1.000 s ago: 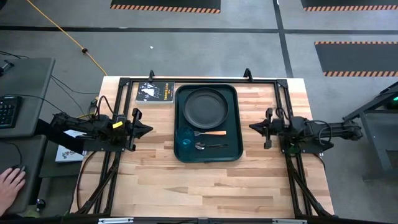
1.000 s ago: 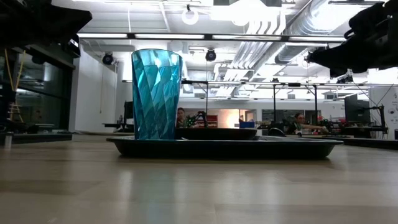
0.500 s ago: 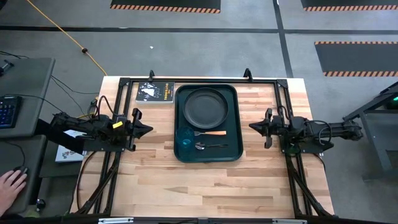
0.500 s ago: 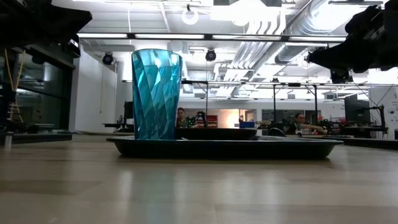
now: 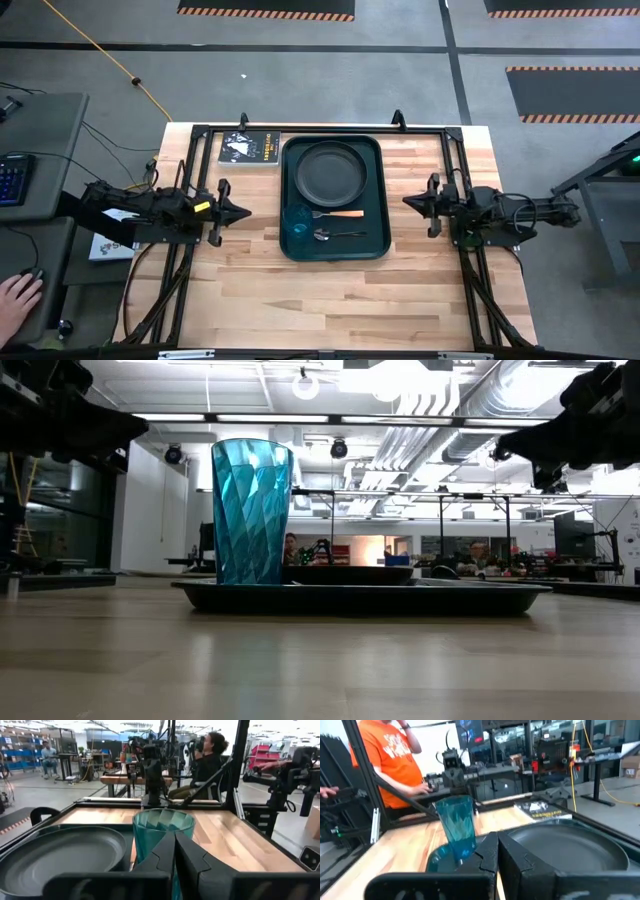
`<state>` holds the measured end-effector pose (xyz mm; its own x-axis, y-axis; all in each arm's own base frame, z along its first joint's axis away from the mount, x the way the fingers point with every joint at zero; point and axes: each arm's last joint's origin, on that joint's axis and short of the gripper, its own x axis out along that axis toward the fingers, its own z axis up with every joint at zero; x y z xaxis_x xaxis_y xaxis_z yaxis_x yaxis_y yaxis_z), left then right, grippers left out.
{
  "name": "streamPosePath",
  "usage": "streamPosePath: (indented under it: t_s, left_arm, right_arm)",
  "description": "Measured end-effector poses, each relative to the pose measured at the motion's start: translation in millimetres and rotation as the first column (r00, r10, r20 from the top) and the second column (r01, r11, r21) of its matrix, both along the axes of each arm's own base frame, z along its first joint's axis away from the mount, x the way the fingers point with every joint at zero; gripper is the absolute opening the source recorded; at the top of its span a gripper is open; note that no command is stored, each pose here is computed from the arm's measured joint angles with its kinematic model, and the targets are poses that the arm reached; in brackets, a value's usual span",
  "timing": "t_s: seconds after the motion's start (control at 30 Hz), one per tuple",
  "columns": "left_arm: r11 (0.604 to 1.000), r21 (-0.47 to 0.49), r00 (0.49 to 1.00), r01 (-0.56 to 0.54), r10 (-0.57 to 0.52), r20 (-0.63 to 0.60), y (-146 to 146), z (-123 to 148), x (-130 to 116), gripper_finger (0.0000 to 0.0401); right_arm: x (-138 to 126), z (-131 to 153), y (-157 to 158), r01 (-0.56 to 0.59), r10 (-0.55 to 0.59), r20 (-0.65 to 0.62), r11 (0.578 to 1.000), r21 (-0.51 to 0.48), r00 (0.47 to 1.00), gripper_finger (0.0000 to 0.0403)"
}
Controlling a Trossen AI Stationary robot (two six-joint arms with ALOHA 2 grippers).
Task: Pick and place plate/cup/fork/spoon on tray
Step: Return to Home Position
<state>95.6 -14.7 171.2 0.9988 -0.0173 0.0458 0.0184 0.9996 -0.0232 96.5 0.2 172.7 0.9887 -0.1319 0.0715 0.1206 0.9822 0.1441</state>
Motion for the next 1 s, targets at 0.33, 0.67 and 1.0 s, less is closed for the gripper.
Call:
streamPosePath:
  t_s: [0.33, 0.67, 1.0]
  left_arm:
    - [1.0, -0.001, 1.0, -0.001, 0.001, 0.004, 0.0, 0.4, 0.0, 0.0003]
    - [1.0, -0.001, 1.0, -0.001, 0.001, 0.001, 0.0, 0.1, 0.1, 0.0003]
    - [1.0, 0.0, 1.0, -0.001, 0.001, 0.001, 0.0, 0.1, 0.1, 0.0003]
  right_arm:
    - [1.1, -2.7, 0.1, -0.001, 0.001, -0.031, 1.0, -0.002, 1.0, 0.0]
    - [1.0, -2.6, 0.1, -0.001, 0.001, -0.03, 1.0, -0.002, 1.0, 0.0]
    - [1.0, -2.6, 0.1, -0.001, 0.0, -0.03, 1.0, -0.002, 1.0, 0.0]
